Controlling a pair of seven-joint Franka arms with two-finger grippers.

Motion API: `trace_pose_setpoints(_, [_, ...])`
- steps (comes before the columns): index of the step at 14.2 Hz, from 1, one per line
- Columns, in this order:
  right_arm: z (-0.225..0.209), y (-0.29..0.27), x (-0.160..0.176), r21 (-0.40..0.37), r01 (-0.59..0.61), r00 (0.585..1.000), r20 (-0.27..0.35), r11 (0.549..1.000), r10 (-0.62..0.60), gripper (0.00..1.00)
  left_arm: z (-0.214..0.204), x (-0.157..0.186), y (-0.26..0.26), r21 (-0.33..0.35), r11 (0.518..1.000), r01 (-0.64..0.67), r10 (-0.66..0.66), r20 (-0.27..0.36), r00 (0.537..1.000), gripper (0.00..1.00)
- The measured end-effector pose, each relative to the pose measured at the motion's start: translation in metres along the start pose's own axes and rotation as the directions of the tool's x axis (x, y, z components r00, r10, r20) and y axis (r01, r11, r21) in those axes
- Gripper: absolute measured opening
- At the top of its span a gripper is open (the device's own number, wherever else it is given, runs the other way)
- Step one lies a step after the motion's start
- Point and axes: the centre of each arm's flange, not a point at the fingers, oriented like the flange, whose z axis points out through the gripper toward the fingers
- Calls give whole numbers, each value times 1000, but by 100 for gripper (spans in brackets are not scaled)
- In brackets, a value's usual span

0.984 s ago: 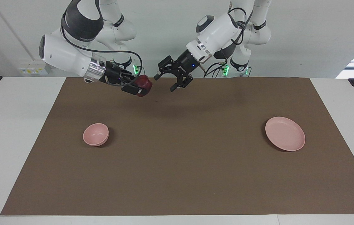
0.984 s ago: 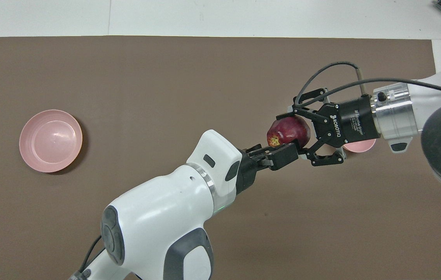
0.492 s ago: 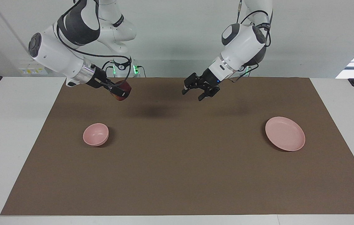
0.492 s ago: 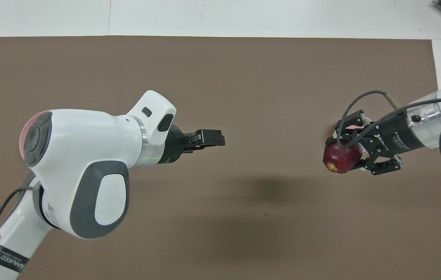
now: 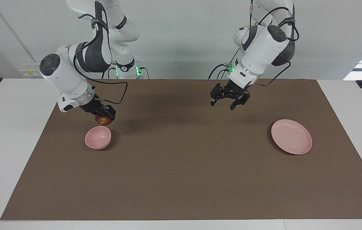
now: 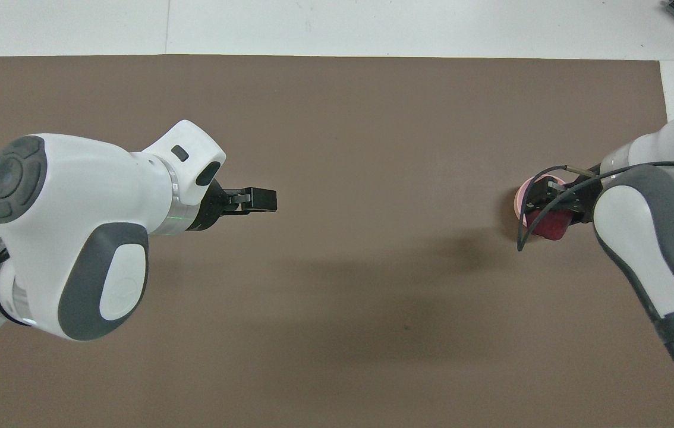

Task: Move apple from plate to bowl
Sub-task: 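Lower the apple into the bowl while the left gripper withdraws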

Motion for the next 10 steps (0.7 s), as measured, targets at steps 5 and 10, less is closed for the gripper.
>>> trace_pose_setpoints(5, [45,46,11,-65,131,991,-27,989,-133,79,-38,28,-52,144,987,-73,78,-26,997,100])
trace_pose_setpoints(10, [63,45,15,-74,136,990,-20,988,-138,79,-155,43,-107,199,972,-126,121,36,992,100])
